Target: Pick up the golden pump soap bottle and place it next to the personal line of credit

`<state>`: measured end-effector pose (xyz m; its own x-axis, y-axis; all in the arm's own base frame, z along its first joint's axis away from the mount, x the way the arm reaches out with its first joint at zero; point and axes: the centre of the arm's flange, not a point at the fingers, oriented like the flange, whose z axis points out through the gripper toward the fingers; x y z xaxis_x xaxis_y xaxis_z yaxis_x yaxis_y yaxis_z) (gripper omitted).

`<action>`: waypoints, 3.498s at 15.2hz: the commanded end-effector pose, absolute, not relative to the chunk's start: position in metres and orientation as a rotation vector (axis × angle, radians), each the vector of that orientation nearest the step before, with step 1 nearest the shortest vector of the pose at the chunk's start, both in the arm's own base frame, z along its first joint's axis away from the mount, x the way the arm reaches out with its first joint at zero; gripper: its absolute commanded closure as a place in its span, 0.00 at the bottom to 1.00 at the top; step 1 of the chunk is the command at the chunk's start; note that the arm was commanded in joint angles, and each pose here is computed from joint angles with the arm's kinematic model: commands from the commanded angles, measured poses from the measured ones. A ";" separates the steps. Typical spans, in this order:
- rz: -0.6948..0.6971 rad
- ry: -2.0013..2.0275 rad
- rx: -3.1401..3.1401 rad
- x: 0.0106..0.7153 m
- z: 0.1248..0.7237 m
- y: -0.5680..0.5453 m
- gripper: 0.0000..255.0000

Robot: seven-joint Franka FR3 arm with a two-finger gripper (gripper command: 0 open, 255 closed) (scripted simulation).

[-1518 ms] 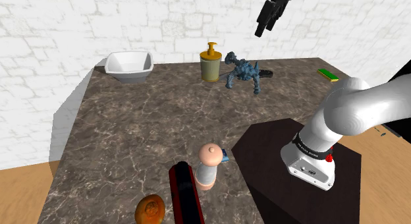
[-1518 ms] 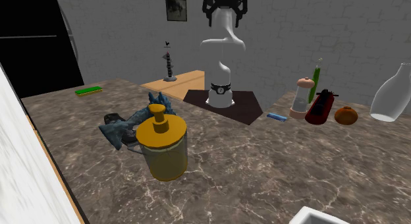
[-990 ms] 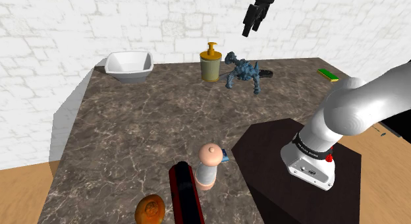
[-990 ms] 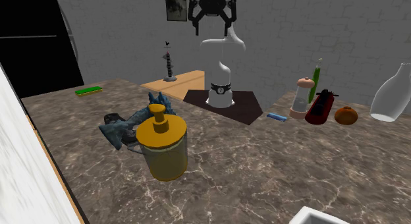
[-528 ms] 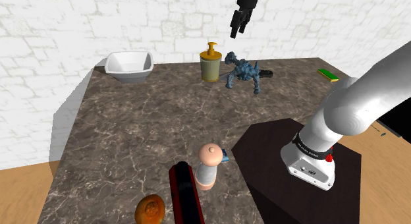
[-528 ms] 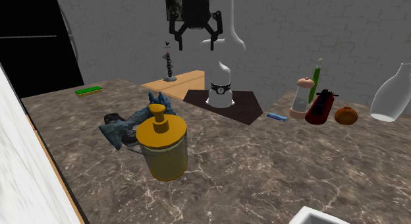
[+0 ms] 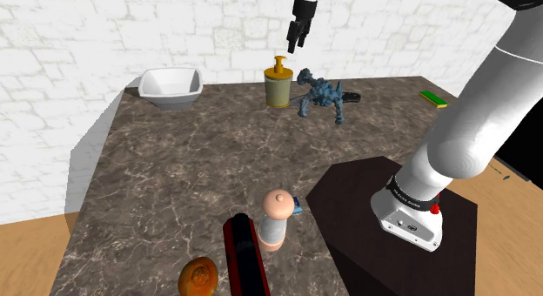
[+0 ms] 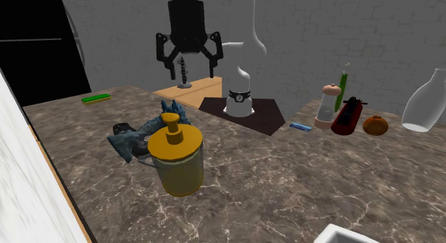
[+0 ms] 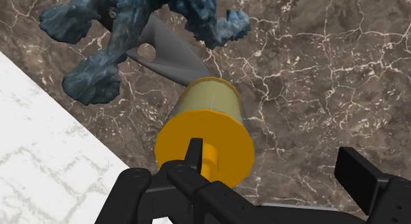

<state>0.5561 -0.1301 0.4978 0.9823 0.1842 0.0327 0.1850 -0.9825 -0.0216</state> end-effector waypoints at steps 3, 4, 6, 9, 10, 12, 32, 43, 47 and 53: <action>-0.013 -0.344 -3.087 0.602 0.474 -0.149 0.00; -0.004 -0.357 -3.082 0.613 0.468 -0.153 0.00; 0.013 -0.383 -3.073 0.637 0.455 -0.162 0.00; 0.026 -0.404 -3.066 0.655 0.439 -0.168 0.00; 0.026 -0.404 -3.066 0.655 0.434 -0.168 0.00; 0.026 -0.404 -3.066 0.655 0.423 -0.168 0.00; 0.026 -0.404 -3.066 0.655 0.404 -0.167 1.00; 0.026 -0.404 -3.066 0.655 0.457 -0.167 1.00; 0.026 -0.404 -3.066 0.655 0.475 -0.167 1.00; 0.026 -0.404 -3.066 0.620 0.505 -0.102 1.00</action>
